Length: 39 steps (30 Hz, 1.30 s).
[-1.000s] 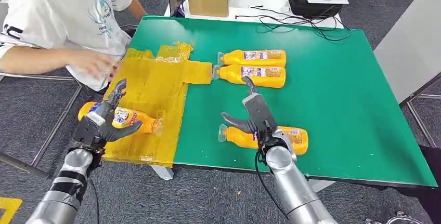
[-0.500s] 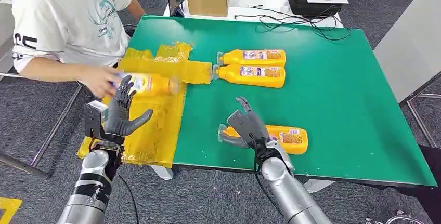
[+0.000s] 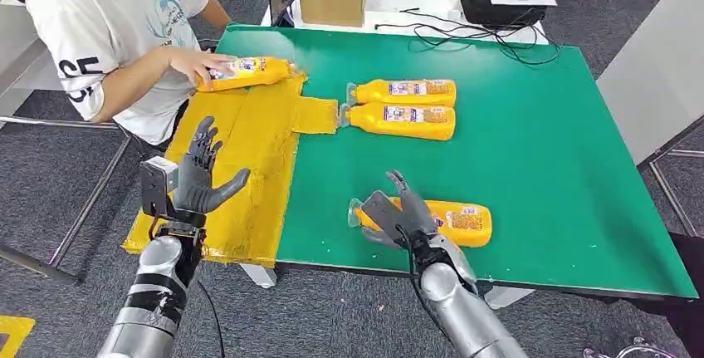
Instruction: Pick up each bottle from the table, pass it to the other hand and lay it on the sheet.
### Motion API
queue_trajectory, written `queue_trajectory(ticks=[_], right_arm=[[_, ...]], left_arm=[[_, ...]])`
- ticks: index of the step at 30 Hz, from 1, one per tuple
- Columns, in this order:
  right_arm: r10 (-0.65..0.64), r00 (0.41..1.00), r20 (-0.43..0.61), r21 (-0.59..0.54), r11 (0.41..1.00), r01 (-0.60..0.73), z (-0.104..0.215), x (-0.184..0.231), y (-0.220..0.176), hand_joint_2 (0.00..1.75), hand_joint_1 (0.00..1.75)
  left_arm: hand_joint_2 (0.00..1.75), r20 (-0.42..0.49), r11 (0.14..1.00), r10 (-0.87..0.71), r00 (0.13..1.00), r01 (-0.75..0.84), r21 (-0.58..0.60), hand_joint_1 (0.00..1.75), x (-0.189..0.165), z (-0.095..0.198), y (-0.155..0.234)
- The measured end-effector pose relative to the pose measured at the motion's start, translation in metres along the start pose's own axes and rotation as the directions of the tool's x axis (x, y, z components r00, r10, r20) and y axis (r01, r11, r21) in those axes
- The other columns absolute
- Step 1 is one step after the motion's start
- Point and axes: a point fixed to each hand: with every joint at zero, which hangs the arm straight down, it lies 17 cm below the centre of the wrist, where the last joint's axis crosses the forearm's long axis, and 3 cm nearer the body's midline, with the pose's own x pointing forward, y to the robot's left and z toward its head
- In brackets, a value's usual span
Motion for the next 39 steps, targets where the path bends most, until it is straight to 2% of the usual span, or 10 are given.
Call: queue_trajectory(ticks=[8, 16, 26, 34, 39], right_arm=[[0.199, 0.979, -0.050, -0.081, 0.976, -0.203, 0.006, -0.016, -0.026, 1.75, 0.00], [0.325, 0.940, -0.106, -0.076, 0.940, -0.333, 0.007, -0.033, -0.034, 1.75, 0.00], [0.386, 0.909, -0.158, 0.049, 0.922, -0.383, 0.004, -0.067, -0.026, 1.75, 0.00], [0.498, 0.849, -0.174, 0.149, 0.866, -0.477, -0.001, -0.088, -0.022, 1.75, 0.00], [0.549, 0.810, -0.204, 0.154, 0.835, -0.528, -0.003, -0.099, -0.031, 1.75, 0.00]], left_arm=[[1.75, -0.014, 1.000, 0.010, 1.000, -0.010, 0.021, 0.00, -0.005, 0.004, 0.007], [1.75, -0.023, 1.000, 0.016, 1.000, -0.015, 0.021, 0.00, -0.007, 0.005, 0.012], [1.75, -0.029, 1.000, 0.016, 0.999, -0.016, 0.012, 0.00, -0.007, 0.005, 0.012], [1.75, -0.035, 1.000, 0.020, 0.999, -0.020, -0.005, 0.00, -0.010, 0.010, 0.010], [1.75, -0.034, 1.000, 0.030, 0.999, -0.030, -0.001, 0.00, -0.011, 0.013, 0.012]])
